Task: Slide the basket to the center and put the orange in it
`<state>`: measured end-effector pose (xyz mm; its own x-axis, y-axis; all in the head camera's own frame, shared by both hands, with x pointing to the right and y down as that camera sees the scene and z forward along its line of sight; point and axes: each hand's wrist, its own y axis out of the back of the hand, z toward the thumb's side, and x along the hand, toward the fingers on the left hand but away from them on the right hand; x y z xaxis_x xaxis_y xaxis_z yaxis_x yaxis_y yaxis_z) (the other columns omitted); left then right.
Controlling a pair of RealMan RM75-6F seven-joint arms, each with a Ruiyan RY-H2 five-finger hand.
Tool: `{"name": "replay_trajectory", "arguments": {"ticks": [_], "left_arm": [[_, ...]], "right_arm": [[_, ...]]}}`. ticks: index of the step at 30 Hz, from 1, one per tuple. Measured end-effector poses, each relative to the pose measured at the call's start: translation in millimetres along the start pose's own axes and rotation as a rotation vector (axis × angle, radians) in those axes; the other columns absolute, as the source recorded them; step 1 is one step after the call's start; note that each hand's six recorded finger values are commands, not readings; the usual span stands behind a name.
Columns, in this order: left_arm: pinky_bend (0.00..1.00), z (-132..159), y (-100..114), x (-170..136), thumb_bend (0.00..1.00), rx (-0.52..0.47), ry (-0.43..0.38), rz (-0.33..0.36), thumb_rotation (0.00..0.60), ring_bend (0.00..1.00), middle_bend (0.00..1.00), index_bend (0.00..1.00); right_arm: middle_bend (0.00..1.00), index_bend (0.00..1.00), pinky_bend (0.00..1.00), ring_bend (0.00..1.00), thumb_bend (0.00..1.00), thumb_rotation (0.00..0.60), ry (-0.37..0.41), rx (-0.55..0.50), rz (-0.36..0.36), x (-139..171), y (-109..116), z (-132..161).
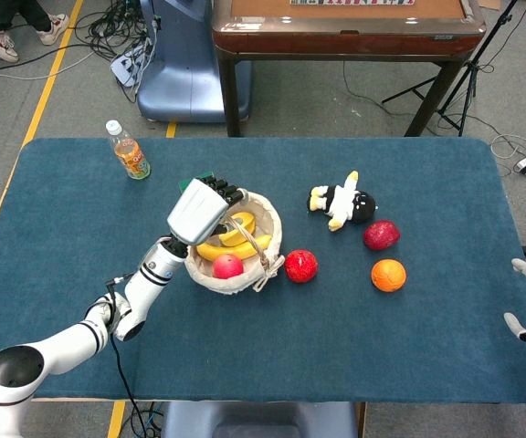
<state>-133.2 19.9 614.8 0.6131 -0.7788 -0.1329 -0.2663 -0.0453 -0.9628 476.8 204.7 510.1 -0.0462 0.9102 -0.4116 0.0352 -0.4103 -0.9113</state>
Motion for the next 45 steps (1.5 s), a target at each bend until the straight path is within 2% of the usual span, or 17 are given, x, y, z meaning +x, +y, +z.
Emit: {"name": "replay_trajectory", "arguments": {"ticks": [11, 18, 20, 21, 24, 28, 31, 33, 40, 45], "left_arm": [[0.76, 20, -15, 10, 0.11, -0.002, -0.006, -0.013, 0.600, 0.67, 0.67, 0.64], [0.75, 22, -21, 8, 0.11, 0.018, -0.001, -0.032, 0.600, 0.65, 0.66, 0.60], [0.75, 22, -23, 7, 0.11, 0.021, 0.006, -0.045, 0.600, 0.61, 0.63, 0.54], [0.72, 21, -24, 6, 0.11, 0.024, 0.011, -0.050, 0.600, 0.57, 0.57, 0.47], [0.58, 20, -28, 4, 0.11, 0.040, 0.032, -0.080, 0.600, 0.42, 0.41, 0.26], [0.41, 19, -28, -1, 0.11, 0.043, 0.075, -0.124, 0.600, 0.22, 0.18, 0.03], [0.36, 20, -24, -5, 0.11, 0.034, 0.110, -0.157, 0.600, 0.15, 0.10, 0.00], [0.34, 20, -20, -9, 0.11, 0.030, 0.131, -0.178, 0.600, 0.14, 0.07, 0.00], [0.28, -4, 2, -32, 0.11, 0.088, 0.213, -0.264, 0.600, 0.13, 0.06, 0.00], [0.27, -27, 19, -55, 0.11, 0.118, 0.270, -0.297, 0.600, 0.13, 0.06, 0.00]], "right_arm": [[0.26, 0.19, 0.26, 0.20, 0.21, 0.600, -0.012, -0.004, 0.002, 3, -1, -6], [0.26, 0.19, 0.26, 0.20, 0.21, 0.600, -0.018, -0.007, 0.004, 4, -2, -9], [0.26, 0.19, 0.26, 0.20, 0.21, 0.600, -0.017, -0.007, 0.005, 4, -2, -9], [0.26, 0.19, 0.26, 0.20, 0.21, 0.600, -0.017, -0.007, 0.005, 4, -2, -9], [0.26, 0.19, 0.26, 0.20, 0.21, 0.600, -0.014, -0.007, 0.005, 4, -2, -9], [0.26, 0.19, 0.26, 0.20, 0.21, 0.600, -0.008, -0.006, 0.006, 3, -2, -7], [0.26, 0.19, 0.27, 0.20, 0.21, 0.600, -0.002, -0.007, 0.005, 3, -2, -5], [0.26, 0.19, 0.27, 0.20, 0.21, 0.600, 0.000, -0.008, 0.005, 2, -2, -4], [0.26, 0.19, 0.27, 0.20, 0.21, 0.600, 0.019, -0.001, 0.014, 0, -4, 1], [0.26, 0.19, 0.27, 0.20, 0.21, 0.600, 0.068, 0.018, 0.046, -6, -8, 13]]}}
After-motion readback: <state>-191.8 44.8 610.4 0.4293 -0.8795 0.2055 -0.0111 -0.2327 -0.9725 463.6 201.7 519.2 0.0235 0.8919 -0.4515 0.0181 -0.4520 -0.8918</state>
